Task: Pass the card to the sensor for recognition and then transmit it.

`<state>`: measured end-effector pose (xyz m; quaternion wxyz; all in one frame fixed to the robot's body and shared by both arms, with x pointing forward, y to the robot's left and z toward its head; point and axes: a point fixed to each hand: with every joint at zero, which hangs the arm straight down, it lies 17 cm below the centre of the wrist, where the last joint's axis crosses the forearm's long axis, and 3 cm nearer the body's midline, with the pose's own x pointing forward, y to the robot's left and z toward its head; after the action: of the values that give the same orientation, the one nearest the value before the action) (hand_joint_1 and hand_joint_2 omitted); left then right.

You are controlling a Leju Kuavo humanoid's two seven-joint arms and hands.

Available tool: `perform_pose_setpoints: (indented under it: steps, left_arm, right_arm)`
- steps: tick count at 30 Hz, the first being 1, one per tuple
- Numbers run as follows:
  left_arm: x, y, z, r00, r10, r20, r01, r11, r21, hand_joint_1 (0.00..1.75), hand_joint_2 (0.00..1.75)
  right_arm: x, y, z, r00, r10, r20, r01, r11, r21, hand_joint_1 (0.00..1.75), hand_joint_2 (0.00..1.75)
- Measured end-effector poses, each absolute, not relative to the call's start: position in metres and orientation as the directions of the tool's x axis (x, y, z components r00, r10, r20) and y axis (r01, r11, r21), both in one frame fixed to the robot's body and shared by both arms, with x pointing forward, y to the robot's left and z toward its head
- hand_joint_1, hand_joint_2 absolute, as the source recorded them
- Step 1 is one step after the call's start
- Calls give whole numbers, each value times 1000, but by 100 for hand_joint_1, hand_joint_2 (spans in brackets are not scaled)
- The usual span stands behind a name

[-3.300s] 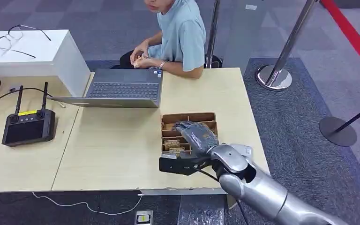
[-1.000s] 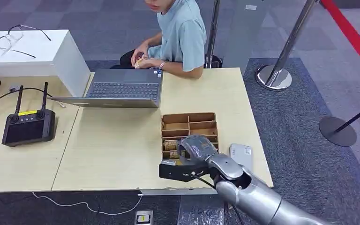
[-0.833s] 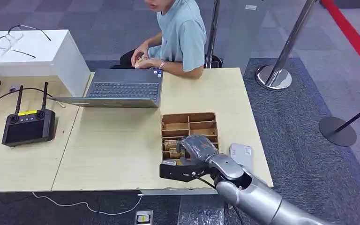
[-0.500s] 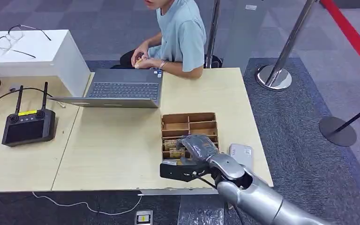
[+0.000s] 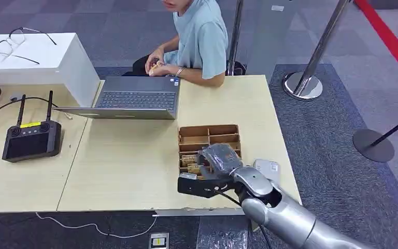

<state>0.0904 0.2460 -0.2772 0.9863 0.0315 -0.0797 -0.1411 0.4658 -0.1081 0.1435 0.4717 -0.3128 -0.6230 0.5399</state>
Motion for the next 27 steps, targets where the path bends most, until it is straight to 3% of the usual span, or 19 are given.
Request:
perform_pose_setpoints:
  steps: [1, 6, 11, 18, 22, 24, 27]
  left_arm:
    - [91, 246, -277, 947, -284, 149, 274, 958, 85, 0, 0]
    - [90, 246, -277, 946, -287, 149, 277, 957, 84, 0, 0]
    - [91, 246, -277, 946, -287, 150, 277, 957, 84, 0, 0]
    - [90, 246, -277, 945, -290, 148, 281, 956, 84, 0, 0]
    - [90, 246, -277, 944, -294, 148, 285, 955, 84, 0, 0]
    - [90, 246, -277, 944, -296, 149, 286, 954, 85, 0, 0]
    - [92, 246, -277, 942, -296, 158, 285, 954, 88, 0, 0]
  right_arm:
    - [466, -108, 143, -359, 899, 250, -120, 221, -968, 105, 175]
    - [466, -108, 143, -357, 899, 255, -121, 226, -967, 119, 175]
    - [467, -107, 144, -358, 897, 258, -123, 229, -966, 113, 175]
    - [468, -105, 141, -354, 895, 271, -134, 238, -962, 79, 175]
    - [470, -102, 142, -357, 890, 283, -131, 252, -959, 75, 175]
    - [472, -101, 143, -357, 889, 285, -132, 255, -958, 59, 175]
    - [476, -100, 144, -358, 888, 288, -132, 257, -957, 61, 175]
